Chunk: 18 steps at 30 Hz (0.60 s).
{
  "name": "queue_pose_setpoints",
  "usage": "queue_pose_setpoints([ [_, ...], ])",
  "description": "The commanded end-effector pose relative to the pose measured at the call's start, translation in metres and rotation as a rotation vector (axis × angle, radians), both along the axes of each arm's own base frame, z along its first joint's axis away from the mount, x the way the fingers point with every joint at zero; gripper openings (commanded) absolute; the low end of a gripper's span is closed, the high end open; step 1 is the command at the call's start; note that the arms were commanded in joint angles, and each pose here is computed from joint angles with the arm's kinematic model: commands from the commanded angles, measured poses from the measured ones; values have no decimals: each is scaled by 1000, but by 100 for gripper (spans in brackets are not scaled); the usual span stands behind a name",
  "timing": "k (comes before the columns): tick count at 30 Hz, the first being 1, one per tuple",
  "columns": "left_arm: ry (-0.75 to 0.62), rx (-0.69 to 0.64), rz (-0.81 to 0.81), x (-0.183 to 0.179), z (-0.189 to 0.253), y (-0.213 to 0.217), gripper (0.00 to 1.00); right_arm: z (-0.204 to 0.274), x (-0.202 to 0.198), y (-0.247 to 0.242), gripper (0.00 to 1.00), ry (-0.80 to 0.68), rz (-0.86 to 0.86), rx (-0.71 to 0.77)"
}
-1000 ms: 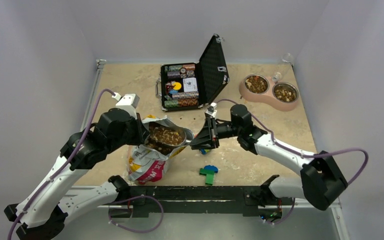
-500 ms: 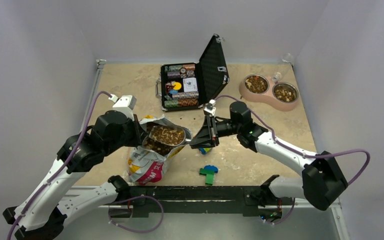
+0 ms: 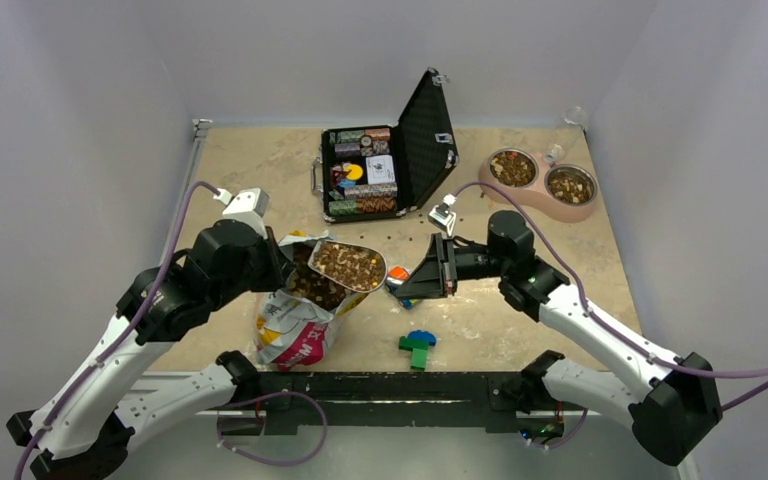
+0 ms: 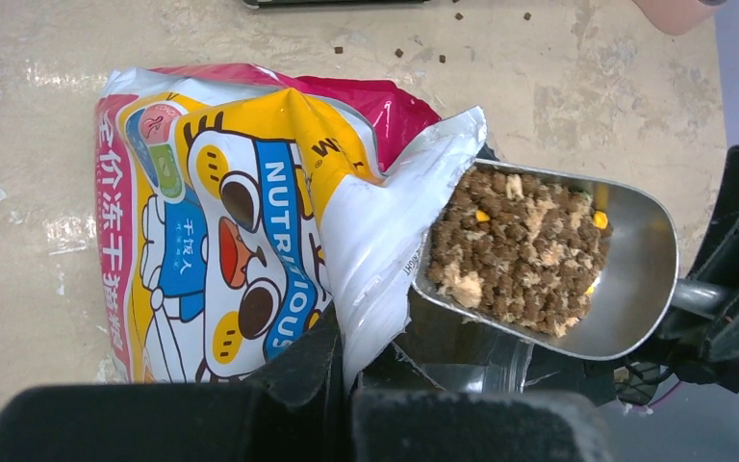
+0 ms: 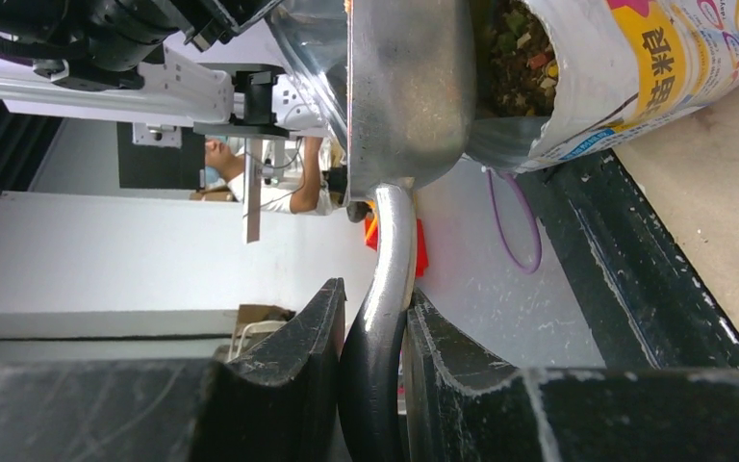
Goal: Serve the pet food
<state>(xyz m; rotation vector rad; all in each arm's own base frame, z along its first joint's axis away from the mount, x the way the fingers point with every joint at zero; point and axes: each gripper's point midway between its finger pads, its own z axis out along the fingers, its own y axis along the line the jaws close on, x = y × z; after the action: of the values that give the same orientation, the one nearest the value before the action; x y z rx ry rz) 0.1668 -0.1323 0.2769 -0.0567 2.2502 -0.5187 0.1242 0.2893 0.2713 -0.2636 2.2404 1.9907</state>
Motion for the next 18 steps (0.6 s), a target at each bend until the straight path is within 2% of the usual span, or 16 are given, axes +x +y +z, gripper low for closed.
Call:
queue_pose_setpoints([
  [1, -59, -72, 86, 7, 30, 5, 0, 19, -4, -6, 0, -115, -11, 68],
  [10, -29, -46, 132, 9, 18, 10, 0, 31, -12, -30, 0, -108, -105, 116],
  [18, -17, -20, 157, 8, 13, 17, 0, 54, 6, -58, 0, -113, -297, 131],
])
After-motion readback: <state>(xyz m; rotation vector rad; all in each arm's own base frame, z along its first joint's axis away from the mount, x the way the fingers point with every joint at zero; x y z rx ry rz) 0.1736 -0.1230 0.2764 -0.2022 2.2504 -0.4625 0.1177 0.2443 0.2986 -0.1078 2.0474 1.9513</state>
